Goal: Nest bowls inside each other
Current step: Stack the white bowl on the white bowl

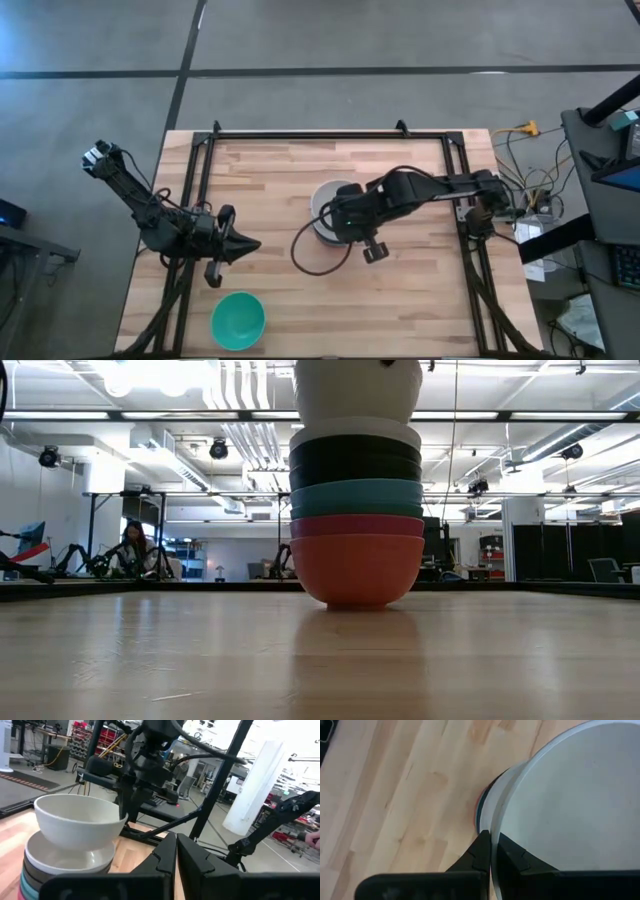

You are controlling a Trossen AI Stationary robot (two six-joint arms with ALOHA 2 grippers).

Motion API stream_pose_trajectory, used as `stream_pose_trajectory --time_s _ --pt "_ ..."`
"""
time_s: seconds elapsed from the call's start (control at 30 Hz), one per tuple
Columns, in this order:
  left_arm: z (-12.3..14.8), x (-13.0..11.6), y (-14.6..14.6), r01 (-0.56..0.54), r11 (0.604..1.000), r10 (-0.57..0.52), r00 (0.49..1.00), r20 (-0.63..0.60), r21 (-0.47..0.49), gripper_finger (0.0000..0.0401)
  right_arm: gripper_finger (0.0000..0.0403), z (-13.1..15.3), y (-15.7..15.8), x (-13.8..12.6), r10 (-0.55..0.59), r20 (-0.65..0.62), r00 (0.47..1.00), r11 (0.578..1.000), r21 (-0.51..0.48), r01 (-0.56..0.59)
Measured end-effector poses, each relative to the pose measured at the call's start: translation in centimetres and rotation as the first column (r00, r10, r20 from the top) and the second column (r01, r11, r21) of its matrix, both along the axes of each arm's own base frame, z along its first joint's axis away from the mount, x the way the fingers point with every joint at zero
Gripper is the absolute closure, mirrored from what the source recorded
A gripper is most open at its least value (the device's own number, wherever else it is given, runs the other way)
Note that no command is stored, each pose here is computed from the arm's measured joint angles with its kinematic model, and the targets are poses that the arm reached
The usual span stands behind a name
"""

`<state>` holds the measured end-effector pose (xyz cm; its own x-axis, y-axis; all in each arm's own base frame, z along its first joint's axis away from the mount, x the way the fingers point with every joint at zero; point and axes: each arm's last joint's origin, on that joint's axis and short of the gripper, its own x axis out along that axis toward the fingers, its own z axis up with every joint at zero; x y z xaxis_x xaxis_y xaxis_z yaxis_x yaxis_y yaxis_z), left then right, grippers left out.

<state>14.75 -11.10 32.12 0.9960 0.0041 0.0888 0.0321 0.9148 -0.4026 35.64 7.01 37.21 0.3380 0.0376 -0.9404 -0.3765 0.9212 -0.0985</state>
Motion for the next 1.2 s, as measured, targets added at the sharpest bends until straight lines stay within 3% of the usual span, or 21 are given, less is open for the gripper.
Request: stream_pose_trajectory --time_s 1.2 --pt "-0.3 0.0 -0.1 0.042 0.999 -0.042 0.999 -0.002 0.008 0.0401 0.0394 -4.9 0.1 1.3 -0.122 -0.063 0.991 0.992 0.027 0.124"
